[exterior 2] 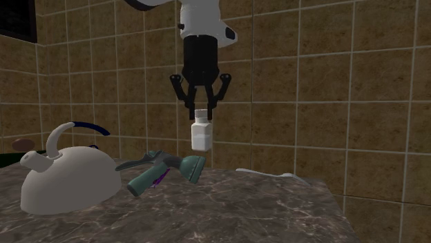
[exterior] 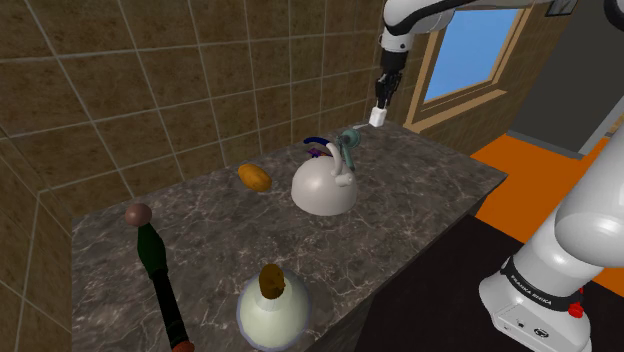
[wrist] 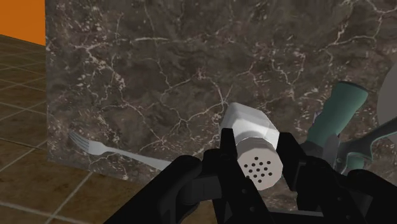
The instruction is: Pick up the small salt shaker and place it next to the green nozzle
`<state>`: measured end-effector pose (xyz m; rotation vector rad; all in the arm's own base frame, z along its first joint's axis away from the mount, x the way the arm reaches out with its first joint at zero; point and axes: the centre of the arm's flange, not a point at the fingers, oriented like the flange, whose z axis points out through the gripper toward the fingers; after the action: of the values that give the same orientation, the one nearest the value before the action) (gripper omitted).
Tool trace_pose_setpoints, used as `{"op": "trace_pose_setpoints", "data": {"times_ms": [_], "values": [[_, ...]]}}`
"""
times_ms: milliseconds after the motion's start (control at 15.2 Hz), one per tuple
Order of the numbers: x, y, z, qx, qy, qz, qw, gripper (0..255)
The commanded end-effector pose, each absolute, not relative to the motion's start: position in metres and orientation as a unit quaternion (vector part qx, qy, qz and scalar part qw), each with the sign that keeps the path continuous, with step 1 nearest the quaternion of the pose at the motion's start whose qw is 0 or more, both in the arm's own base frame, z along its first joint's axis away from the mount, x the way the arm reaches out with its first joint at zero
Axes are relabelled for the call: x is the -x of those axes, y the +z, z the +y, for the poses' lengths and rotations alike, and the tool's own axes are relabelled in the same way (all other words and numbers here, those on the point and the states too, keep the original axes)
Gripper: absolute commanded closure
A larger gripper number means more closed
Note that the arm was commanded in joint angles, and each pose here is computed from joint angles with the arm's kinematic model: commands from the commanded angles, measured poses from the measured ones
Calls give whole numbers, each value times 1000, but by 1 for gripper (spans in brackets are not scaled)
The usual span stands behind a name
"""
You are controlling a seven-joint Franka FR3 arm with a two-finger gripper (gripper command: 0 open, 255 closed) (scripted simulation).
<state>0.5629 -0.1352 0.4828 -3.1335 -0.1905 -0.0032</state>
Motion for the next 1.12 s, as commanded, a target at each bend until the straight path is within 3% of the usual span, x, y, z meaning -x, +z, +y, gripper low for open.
{"op": "trace_pose_setpoints", "data": {"times_ms": [0,528,1056], "values": [[-563,494,-135,998,-1,-61,1,255],[-563,532,-135,998,-1,-61,1,255],[-574,532,-30,998,-1,-61,1,255]]}}
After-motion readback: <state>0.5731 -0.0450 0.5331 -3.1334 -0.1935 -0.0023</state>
